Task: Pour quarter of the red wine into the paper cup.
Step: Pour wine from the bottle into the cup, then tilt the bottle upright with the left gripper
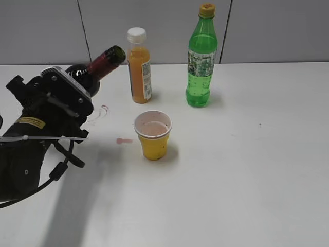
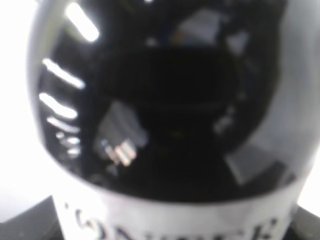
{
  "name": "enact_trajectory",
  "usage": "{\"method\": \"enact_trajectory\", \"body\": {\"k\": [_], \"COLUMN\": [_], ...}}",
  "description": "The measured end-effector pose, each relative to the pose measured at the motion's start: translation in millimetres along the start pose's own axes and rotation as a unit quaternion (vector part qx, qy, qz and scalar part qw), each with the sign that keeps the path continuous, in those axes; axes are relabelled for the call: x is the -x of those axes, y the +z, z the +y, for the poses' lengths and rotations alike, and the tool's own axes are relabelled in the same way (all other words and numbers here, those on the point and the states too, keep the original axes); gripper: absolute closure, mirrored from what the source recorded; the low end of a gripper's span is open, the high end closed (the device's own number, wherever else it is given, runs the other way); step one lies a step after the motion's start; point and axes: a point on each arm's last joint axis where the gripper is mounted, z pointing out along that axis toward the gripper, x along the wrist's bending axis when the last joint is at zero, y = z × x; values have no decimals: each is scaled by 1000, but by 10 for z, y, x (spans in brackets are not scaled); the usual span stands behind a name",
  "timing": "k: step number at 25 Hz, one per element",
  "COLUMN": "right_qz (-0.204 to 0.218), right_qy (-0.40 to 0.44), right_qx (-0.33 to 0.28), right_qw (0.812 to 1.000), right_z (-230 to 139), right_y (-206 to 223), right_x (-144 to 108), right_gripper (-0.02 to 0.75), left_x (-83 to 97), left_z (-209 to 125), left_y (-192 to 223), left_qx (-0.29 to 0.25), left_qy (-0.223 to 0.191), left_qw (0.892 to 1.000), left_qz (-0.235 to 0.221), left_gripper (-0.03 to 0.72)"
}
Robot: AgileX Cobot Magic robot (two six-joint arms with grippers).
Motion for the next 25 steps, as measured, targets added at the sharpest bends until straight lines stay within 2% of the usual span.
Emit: {"method": "enact_trajectory", "body": {"k": [4,21,25], "right_qz": [0,0,0], "right_qy": [0,0,0], "right_qx": [0,0,0], "right_qw": [1000,1000,1000], "right_z": [0,0,0], "right_y": [0,0,0], "right_x": [0,0,0], "right_gripper": [153,153,153], "left_x": [-2,-3,6], "left_z": [-6,-11,-15], "left_y": [0,0,0], "left_qx": [-4,-6,-7], "left_qy": [35,130,178], "left_qw": [999,992,984], "left_qz": [1,1,-4], "left_gripper": [159,159,159]}}
